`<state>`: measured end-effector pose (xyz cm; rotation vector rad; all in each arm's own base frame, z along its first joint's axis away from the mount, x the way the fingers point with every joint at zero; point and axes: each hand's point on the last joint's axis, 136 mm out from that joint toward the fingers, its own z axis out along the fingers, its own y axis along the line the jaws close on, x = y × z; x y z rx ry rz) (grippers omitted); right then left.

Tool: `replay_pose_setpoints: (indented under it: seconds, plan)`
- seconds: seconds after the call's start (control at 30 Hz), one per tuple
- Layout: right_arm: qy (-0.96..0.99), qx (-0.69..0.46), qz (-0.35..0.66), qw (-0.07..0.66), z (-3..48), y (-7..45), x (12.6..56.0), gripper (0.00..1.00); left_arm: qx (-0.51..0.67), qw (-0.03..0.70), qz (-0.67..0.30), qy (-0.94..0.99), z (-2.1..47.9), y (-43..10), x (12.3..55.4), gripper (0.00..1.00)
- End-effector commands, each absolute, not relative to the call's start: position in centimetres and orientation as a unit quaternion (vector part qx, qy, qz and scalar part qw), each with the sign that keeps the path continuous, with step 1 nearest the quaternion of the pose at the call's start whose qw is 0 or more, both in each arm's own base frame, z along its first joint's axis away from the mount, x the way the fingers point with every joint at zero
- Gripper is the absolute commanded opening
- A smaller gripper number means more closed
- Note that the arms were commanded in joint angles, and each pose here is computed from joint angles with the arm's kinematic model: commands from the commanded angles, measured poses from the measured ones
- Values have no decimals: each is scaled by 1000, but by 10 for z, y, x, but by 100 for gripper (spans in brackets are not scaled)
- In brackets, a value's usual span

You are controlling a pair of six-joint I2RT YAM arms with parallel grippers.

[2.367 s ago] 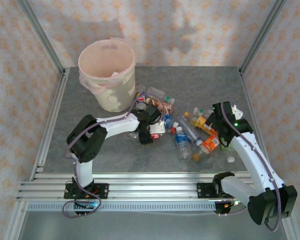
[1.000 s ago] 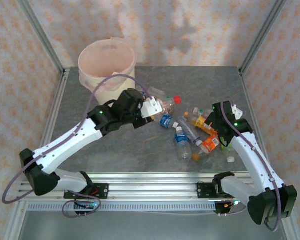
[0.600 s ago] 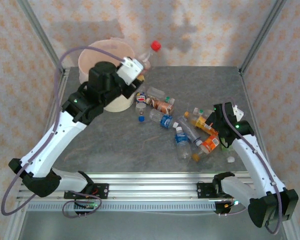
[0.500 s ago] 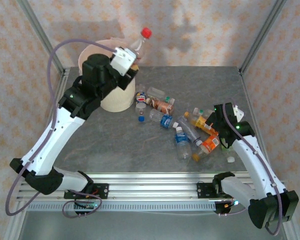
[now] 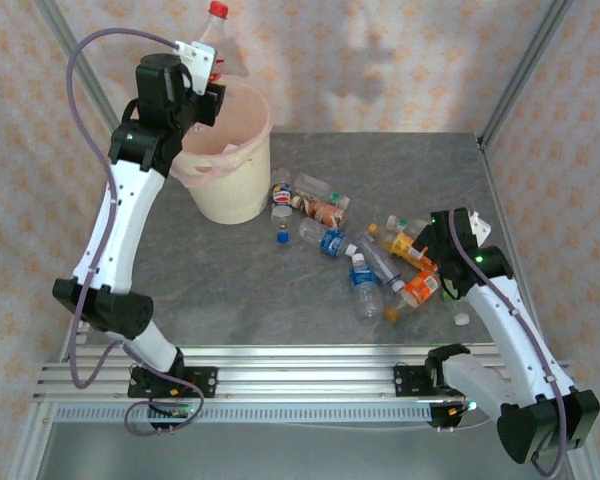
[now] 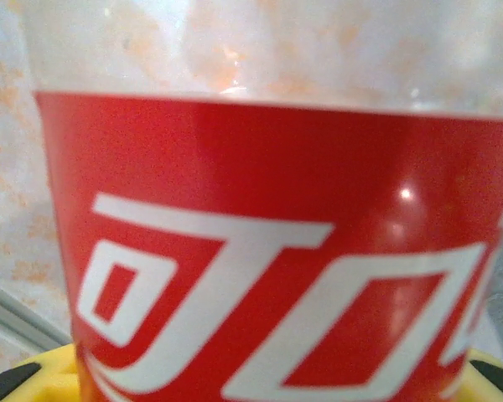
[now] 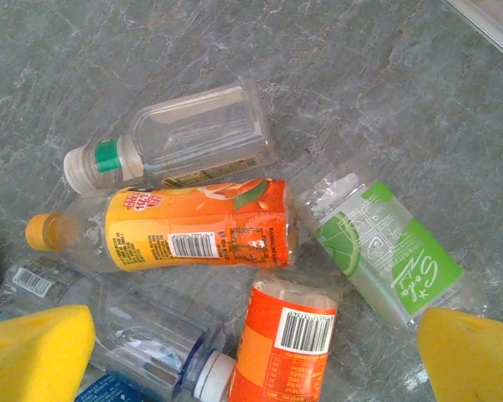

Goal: Put the plastic bottles in the bin

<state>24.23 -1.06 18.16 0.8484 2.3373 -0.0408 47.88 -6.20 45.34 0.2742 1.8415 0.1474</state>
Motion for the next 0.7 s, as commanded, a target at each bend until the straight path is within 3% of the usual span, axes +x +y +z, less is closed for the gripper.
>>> replay_pose_setpoints:
  seconds: [0.0, 0.33, 0.67]
  plan:
    - [887, 324, -33, 328, 190, -17, 237, 99, 115, 577, 40, 807, 442, -57, 486, 48]
    - [883, 327, -34, 334, 195, -18, 237, 99, 132, 515, 56, 845, 386, -35, 523, 50]
    - [884, 326, -33, 332, 196, -17, 241, 99, 199, 449, 113, 863, 341, -27, 530, 53]
